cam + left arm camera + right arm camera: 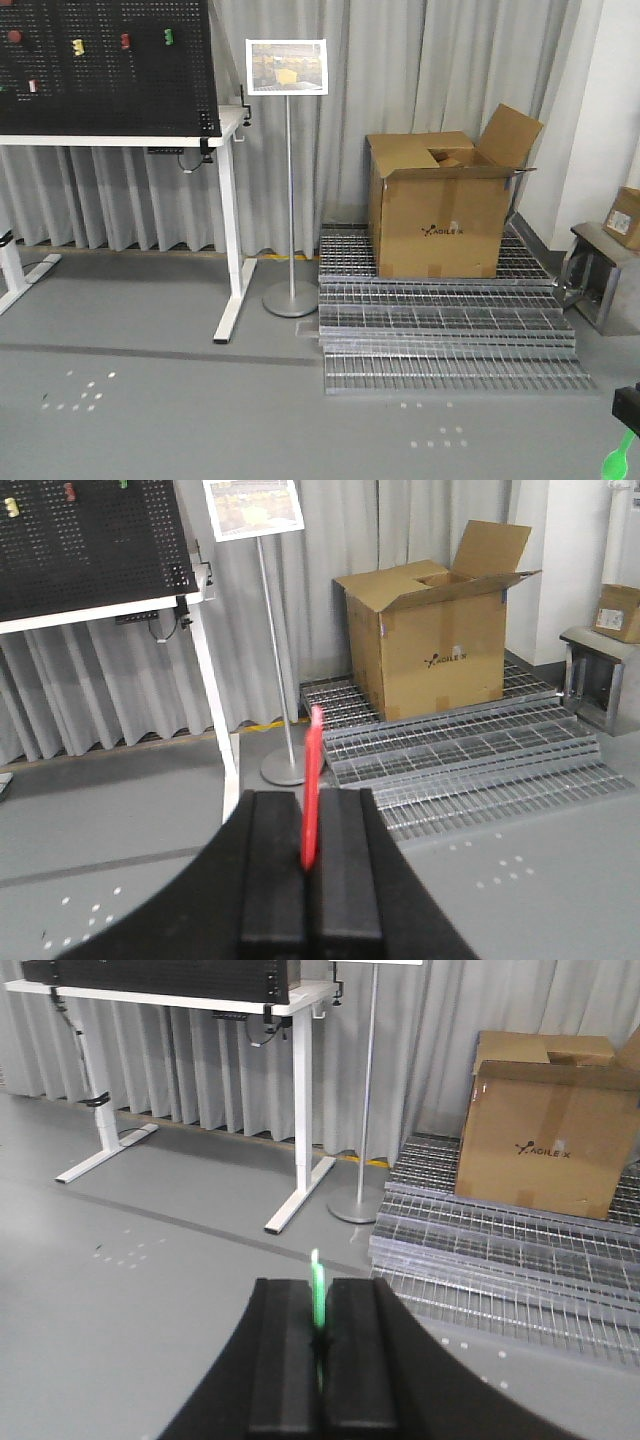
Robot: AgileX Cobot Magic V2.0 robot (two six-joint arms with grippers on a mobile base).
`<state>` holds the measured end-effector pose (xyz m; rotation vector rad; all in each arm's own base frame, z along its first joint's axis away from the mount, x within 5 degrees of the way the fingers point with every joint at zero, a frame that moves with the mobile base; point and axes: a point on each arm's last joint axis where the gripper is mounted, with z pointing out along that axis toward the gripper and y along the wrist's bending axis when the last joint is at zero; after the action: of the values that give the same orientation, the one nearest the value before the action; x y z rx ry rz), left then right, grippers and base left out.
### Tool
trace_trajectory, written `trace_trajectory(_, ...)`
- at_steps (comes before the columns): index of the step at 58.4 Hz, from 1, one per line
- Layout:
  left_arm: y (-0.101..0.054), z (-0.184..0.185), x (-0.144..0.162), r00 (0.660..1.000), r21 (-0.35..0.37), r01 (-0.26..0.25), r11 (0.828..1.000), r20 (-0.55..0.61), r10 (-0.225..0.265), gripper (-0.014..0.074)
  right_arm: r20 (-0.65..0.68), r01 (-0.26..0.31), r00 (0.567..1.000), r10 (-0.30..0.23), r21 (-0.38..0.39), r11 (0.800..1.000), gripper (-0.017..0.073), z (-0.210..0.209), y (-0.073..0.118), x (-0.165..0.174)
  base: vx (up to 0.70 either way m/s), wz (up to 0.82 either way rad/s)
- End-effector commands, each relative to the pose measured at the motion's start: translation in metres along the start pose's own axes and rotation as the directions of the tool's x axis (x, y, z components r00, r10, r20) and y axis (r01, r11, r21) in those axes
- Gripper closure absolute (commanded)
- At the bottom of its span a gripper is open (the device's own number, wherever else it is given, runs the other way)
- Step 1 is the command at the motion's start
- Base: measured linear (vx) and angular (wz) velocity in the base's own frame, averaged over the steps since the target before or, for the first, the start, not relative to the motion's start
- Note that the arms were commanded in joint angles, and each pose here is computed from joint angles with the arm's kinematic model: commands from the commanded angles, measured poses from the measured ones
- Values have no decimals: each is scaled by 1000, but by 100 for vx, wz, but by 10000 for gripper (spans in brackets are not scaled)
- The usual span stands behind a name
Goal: Sort red and green spoons into left cabinet
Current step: 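Drive the base to the open white cabinet with the blue tray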
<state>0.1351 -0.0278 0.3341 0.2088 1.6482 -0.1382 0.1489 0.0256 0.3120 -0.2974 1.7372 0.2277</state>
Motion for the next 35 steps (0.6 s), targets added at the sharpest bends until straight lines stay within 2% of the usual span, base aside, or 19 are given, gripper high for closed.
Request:
trace_trajectory(1, 3, -3, -16, 995, -30, 19, 999, 96, -16, 597, 32, 32, 999, -33, 30, 999, 562, -2, -3, -12, 68, -6)
trace_trajectory(19, 3, -3, -16, 995, -29, 19, 999, 95, -16, 597, 32, 32, 999, -33, 30, 999, 562, -2, -3, -12, 67, -13)
trace_trajectory(35, 3, -3, -16, 995, -29, 19, 999, 95, -16, 597, 32, 32, 999, -33, 29, 999, 562, -2, -3, -12, 63, -31)
